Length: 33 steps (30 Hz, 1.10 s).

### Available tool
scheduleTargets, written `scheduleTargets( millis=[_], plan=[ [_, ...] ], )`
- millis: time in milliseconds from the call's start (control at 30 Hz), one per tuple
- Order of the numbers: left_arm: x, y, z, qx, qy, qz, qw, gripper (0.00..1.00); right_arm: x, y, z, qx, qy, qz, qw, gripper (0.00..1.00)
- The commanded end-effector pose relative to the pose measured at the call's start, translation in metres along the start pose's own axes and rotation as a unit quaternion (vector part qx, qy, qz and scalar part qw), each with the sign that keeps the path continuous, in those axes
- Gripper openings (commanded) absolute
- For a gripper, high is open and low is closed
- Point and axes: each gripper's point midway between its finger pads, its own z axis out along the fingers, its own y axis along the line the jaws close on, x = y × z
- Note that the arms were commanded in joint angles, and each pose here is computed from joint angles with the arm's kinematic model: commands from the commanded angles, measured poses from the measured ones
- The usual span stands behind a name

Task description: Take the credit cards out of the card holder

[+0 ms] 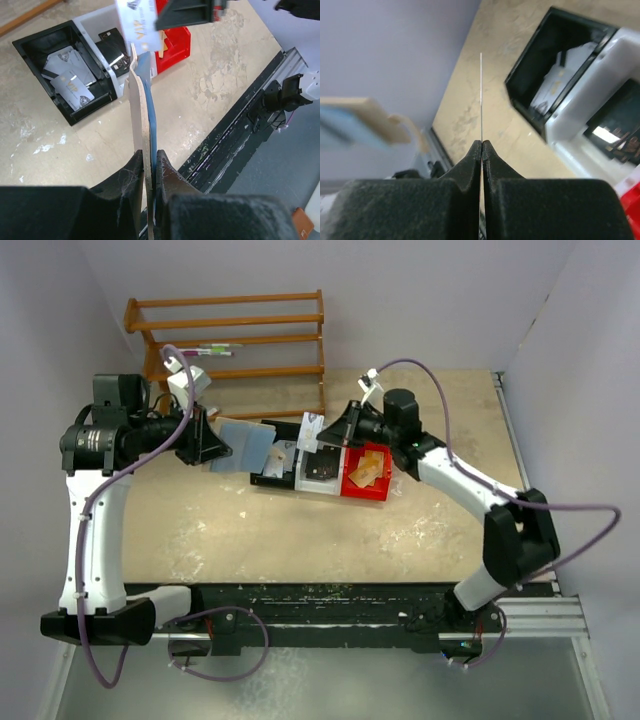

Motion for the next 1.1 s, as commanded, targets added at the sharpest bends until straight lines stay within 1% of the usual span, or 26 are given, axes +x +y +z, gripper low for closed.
scheduleTargets(
  millis=[0, 100, 233, 467, 800, 967, 1067],
  plan=[
    [-0.015, -0.021, -0.019, 0.007, -0.03, 0.056, 0.998, 0.0, -0.021, -0.018, 0.037, 0.037, -0.013, -0.022, 0.999, 0.0],
    [-0.014, -0.033, -0.024, 0.027, -0.032, 0.064, 0.997, 0.0, -0.017, -0.032, 0.072, 0.057, 0.004, -0.012, 0.998, 0.0],
    [-0.009, -0.044, -0.026, 0.051, -0.031, 0.065, 0.996, 0.0, -0.006, -0.039, 0.108, 0.072, 0.017, 0.01, 0.997, 0.0],
    [-0.01, -0.059, -0.029, 0.087, -0.037, 0.071, 0.993, 0.0, 0.01, -0.055, 0.144, 0.111, 0.016, 0.037, 0.993, 0.0],
    [-0.011, -0.074, -0.032, 0.131, -0.045, 0.064, 0.988, 0.0, 0.027, -0.084, 0.161, 0.181, 0.006, 0.063, 0.981, 0.0],
    [-0.007, -0.085, -0.032, 0.165, -0.047, 0.05, 0.984, 0.0, 0.037, -0.088, 0.165, 0.189, 0.016, 0.059, 0.98, 0.0],
    [-0.007, -0.09, -0.033, 0.182, -0.048, 0.045, 0.981, 0.0, 0.036, -0.082, 0.164, 0.182, 0.018, 0.05, 0.982, 0.0]
  ],
)
